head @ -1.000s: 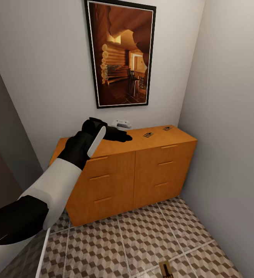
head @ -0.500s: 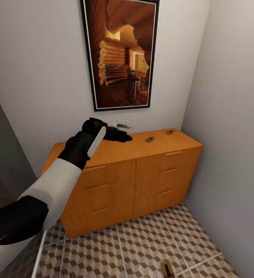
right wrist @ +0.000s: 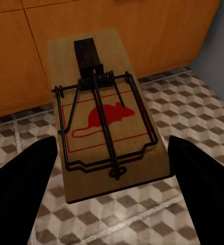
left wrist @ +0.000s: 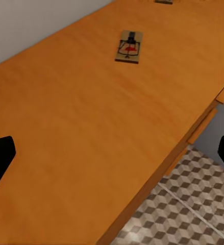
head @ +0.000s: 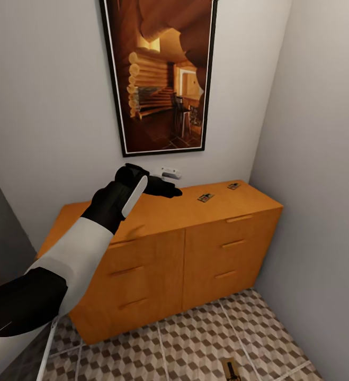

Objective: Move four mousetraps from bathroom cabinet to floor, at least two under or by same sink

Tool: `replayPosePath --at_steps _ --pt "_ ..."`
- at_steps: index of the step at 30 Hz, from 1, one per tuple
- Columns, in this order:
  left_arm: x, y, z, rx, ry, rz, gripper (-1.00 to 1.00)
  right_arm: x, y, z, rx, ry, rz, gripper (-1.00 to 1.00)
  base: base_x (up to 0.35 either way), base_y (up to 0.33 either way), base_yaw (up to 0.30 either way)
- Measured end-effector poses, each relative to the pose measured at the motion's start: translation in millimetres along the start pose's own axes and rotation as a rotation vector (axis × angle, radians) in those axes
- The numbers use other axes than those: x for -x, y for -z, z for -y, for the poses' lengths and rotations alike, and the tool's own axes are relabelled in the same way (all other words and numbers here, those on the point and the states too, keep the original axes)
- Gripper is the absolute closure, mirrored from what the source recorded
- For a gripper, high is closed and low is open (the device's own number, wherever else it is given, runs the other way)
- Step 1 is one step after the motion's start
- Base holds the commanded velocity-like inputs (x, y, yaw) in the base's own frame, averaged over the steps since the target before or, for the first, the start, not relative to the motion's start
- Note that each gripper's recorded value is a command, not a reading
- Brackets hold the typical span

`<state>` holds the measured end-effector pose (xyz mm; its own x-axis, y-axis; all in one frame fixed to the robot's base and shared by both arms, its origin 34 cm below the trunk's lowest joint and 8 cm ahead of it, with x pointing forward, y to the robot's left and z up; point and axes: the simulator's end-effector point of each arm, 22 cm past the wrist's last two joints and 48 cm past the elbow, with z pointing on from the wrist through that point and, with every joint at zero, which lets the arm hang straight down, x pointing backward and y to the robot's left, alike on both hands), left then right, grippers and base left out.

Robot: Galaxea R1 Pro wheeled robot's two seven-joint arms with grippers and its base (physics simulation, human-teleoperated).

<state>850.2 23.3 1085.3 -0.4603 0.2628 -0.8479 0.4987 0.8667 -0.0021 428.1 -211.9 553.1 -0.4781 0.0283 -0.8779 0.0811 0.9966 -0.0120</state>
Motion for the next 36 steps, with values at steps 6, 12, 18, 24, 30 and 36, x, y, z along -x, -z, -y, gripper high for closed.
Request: replayPosePath --at_steps 6,12,18,24,30,36 --pt "4 3.9 1 0.001 -0.003 0.007 -1.00 3 -0.7 0 0.000 -0.001 0.007 1.00 0.008 0.000 -0.208" --pt "7 7.9 3 0.003 -0.007 0.013 -1.00 5 -1.3 0 0.000 -0.001 0.014 1.00 0.001 0.000 -0.217" --pt "10 11.7 3 0.005 -0.009 0.018 -1.00 8 -2.0 0 0.001 -0.002 0.021 1.00 0.000 0.000 -0.219" --pt "11 15.0 4 0.007 -0.010 0.020 -1.00 11 -2.3 -3 0.003 -0.004 0.027 1.00 0.019 0.000 -0.197" --pt "5 12.1 2 0.010 -0.005 0.003 -1.00 11 -2.5 -2 0.003 -0.004 0.028 1.00 0.183 0.000 -0.048" --pt "3 10.9 1 0.011 -0.002 -0.003 -1.00 11 -2.6 -2 0.003 -0.003 0.028 1.00 0.251 0.000 -0.005"
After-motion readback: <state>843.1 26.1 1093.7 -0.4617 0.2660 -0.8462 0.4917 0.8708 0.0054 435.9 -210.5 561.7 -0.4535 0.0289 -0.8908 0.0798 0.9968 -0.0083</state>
